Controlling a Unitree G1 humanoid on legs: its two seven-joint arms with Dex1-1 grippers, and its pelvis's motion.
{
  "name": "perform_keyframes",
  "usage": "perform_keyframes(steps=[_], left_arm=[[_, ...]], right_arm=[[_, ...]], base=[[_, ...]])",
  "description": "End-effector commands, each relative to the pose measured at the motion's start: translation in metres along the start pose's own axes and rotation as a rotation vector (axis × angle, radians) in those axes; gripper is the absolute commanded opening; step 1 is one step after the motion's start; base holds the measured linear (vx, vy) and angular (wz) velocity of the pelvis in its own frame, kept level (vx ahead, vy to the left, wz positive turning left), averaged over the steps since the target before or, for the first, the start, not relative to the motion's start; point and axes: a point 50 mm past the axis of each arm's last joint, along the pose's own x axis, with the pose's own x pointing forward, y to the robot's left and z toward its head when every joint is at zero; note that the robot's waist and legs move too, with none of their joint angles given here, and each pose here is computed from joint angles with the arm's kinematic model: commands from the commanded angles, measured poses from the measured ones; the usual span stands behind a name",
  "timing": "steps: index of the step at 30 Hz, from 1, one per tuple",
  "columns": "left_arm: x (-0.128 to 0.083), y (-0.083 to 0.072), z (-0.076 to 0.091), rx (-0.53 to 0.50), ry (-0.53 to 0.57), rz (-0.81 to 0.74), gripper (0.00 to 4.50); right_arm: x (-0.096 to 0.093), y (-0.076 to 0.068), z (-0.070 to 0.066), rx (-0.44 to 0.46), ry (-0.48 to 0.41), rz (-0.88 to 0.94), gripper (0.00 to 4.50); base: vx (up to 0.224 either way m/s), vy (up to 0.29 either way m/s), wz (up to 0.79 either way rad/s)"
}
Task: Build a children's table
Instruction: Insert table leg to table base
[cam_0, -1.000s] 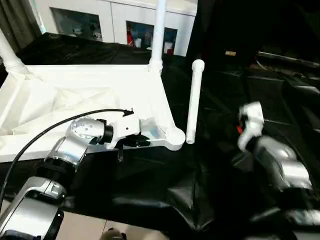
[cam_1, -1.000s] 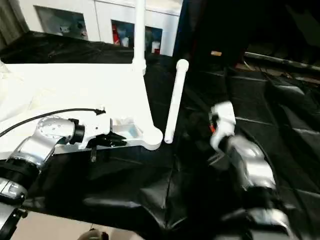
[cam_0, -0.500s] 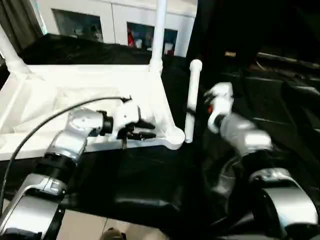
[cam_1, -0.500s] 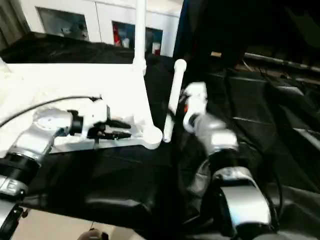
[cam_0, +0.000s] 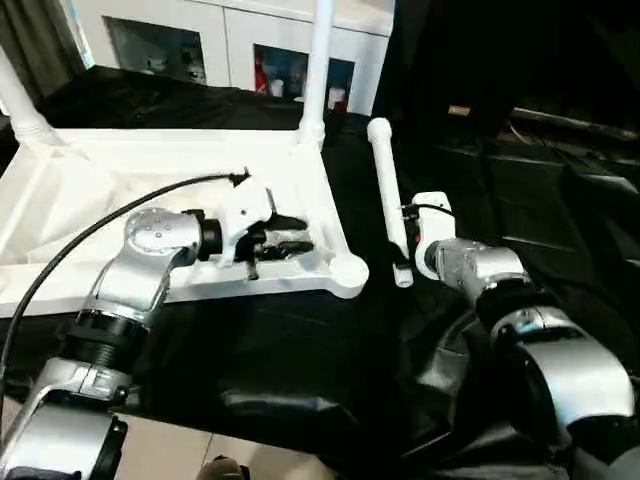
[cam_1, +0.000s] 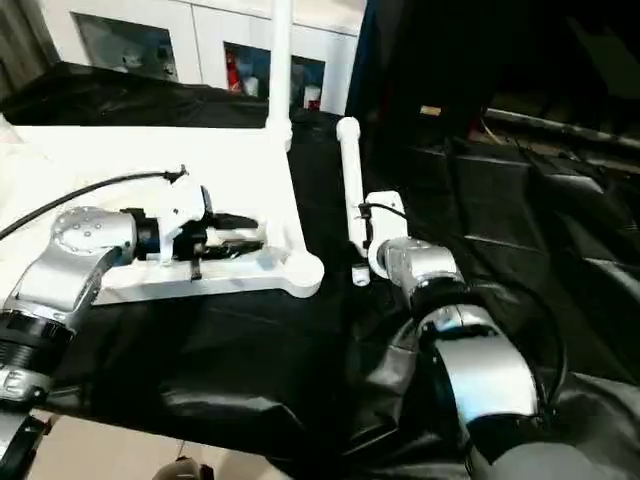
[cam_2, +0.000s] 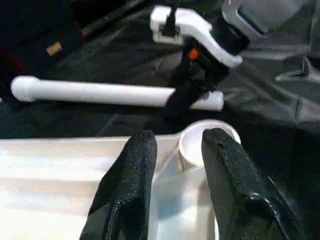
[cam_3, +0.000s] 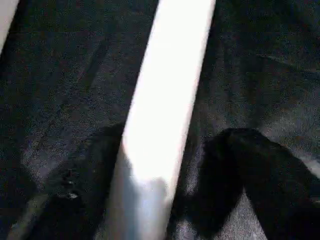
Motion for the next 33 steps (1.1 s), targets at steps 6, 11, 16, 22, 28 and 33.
perform_keyframes(steps=[6,11,16,22,28,33], left_arm=[[0.008,0.009,0.000,-0.114,-0.004,0.178,1.75],[0.018,0.018,-0.002,-0.310,-0.019,0.346,2.09],[0.030,0.015,0.004,-0.416,-0.071,0.363,2.49],[0.057,0.008,0.011,-0.587,-0.098,0.337,3.04],[0.069,0.004,0.011,-0.630,-0.092,0.336,3.49],[0.074,0.002,0.013,-0.663,-0.095,0.331,3.93]], right_arm=[[-0.002,-0.013,-0.011,0.200,0.045,-0.002,2.93],[-0.004,-0.020,-0.011,0.297,0.020,0.001,2.49],[-0.006,-0.027,-0.007,0.350,-0.025,0.012,2.19],[-0.011,-0.029,0.006,0.463,-0.161,0.116,1.53],[-0.015,-0.022,0.013,0.483,-0.252,0.228,1.32],[-0.020,-0.018,0.016,0.528,-0.323,0.306,1.30]], base=[[0.000,0.000,0.00],[0.000,0.000,0.00],[0.000,0.000,0.00],[0.000,0.000,0.00],[0.000,0.000,0.00],[0.000,0.000,0.00]])
